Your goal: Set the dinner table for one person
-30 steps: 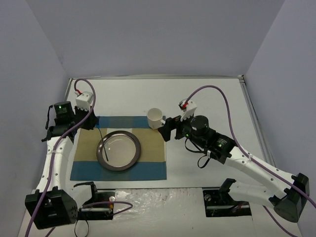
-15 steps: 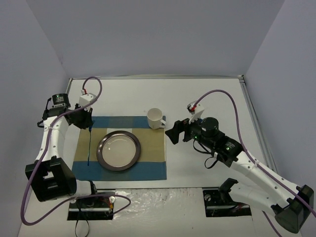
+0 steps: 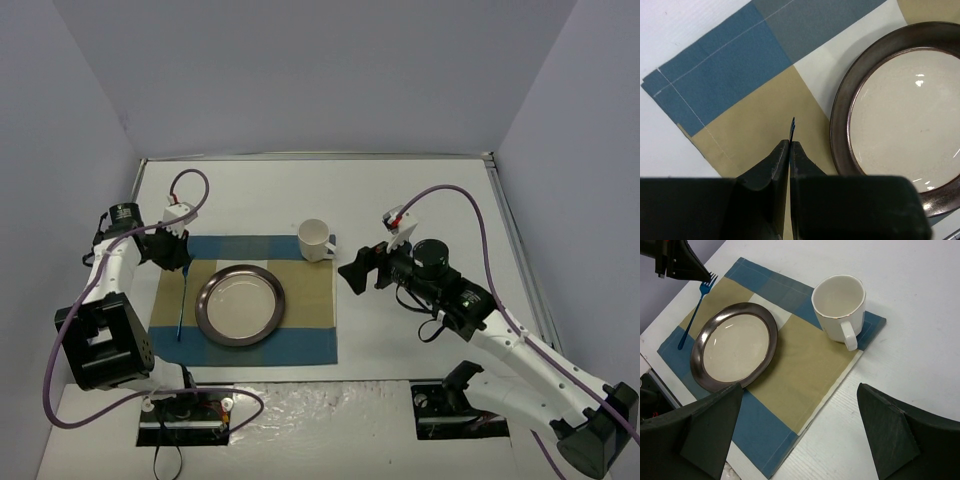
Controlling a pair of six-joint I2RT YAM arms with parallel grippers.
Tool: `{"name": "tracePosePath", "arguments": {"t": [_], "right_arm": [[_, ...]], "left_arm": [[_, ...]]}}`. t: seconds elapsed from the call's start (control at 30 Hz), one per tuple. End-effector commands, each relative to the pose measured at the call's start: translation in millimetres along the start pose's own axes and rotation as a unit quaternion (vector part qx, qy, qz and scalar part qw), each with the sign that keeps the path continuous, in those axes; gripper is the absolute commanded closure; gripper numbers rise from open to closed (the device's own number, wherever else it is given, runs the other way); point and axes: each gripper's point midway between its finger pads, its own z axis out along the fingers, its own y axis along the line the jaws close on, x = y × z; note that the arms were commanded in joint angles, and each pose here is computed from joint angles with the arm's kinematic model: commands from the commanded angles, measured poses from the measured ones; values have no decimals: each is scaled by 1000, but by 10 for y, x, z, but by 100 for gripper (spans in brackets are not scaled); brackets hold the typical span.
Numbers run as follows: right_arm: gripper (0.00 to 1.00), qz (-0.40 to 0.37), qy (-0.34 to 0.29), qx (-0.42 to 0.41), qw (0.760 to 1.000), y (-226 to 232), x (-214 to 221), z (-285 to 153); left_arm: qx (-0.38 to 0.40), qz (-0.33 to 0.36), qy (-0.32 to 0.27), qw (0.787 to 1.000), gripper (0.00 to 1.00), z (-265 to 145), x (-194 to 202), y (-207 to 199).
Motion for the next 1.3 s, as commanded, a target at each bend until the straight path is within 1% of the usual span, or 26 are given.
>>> {"name": "tracePosePath", "arguments": {"t": [0.0, 0.13, 0.33, 0.77, 1.0, 1.1, 1.27], "right_arm": [[5, -17, -39, -11, 999, 55, -208, -29], [5, -18, -36, -11, 999, 52, -193, -20], [5, -20, -34, -7, 999, 32, -177, -14], [5, -24, -30, -6, 999, 23, -141, -3], [5, -25, -28, -4, 999, 15, -128, 0], [5, -26, -27, -4, 999, 11, -120, -1], [5, -27, -28, -2, 999, 3, -121, 6]], "left_arm": [[-3, 49, -55, 997, 100, -8, -256, 145], [15, 50, -39, 998, 100, 57, -193, 155], [22, 43, -24, 999, 100, 168, -78, 212], [-8, 20, -44, 999, 100, 177, 5, 481], [6, 20, -44, 999, 100, 243, 33, 523], [25, 13, -46, 999, 100, 298, 53, 479], [22, 6, -43, 999, 100, 300, 82, 524]]}}
